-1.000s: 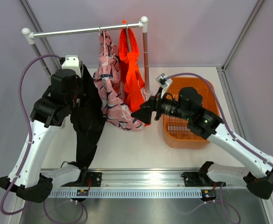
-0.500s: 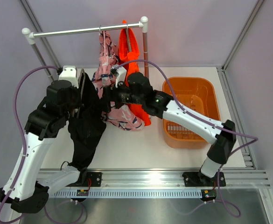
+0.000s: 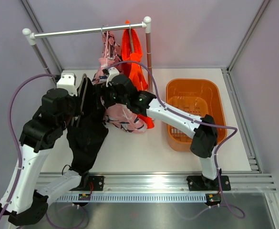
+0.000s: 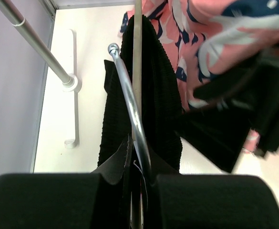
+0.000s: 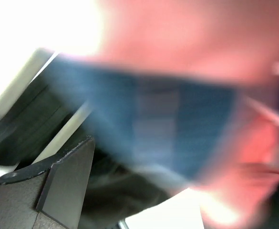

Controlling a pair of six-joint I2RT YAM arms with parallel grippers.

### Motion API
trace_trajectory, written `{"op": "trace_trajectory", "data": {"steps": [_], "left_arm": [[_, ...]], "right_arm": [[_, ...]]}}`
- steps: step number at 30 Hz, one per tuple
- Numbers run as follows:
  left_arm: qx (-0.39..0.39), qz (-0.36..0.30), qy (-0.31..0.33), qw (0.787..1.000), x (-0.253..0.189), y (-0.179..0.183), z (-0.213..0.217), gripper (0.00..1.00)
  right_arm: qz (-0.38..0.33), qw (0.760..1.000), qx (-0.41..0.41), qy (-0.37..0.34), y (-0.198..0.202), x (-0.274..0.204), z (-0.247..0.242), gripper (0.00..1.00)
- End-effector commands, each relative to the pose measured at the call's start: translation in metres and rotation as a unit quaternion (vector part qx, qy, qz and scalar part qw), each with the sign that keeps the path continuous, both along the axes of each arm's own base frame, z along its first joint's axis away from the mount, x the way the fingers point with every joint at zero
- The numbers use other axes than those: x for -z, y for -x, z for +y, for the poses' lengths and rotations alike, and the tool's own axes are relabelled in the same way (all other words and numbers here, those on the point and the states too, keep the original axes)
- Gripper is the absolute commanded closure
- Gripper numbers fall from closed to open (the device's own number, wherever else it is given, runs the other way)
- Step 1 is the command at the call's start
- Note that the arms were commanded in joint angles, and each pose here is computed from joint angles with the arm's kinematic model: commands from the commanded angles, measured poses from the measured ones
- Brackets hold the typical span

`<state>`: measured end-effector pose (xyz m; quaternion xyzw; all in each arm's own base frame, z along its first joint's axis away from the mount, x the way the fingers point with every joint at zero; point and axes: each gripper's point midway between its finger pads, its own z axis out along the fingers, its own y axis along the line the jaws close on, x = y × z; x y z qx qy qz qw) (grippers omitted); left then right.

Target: Remove the shorts from the hanger

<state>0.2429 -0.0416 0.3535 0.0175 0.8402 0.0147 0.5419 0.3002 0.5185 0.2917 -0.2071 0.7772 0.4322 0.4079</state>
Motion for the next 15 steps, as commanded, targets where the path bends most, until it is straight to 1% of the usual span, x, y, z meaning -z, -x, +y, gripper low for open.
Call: {"op": "trace_trajectory", "data": {"steps": [1,3,8,15], "left_arm": [[0.017,-0.02,0.014,1.0,-0.009,0.005,-0.004,1.0],[0.018,-0.017,0.013,1.0,-0.007,0.007,-0.004,1.0],[0.02,-0.017,0.011,1.0,-0.005,0.013,-0.002,1.0],[0.024,-0.02,0.009,0.999,-0.009,0.02,0.001,1.0]], "right_arm": [[-0.018,0.997,0.068,-0.023,-0.027,-0.016,0.004,0.16],[-0.019,0.996,0.089,-0.027,-0.035,-0.012,0.004,0.16],[-0.005,0.994,0.1,-0.033,-0.042,-0.001,0.012,0.18],[0.019,0.995,0.09,-0.047,-0.029,0.003,0.015,0.22]]}}
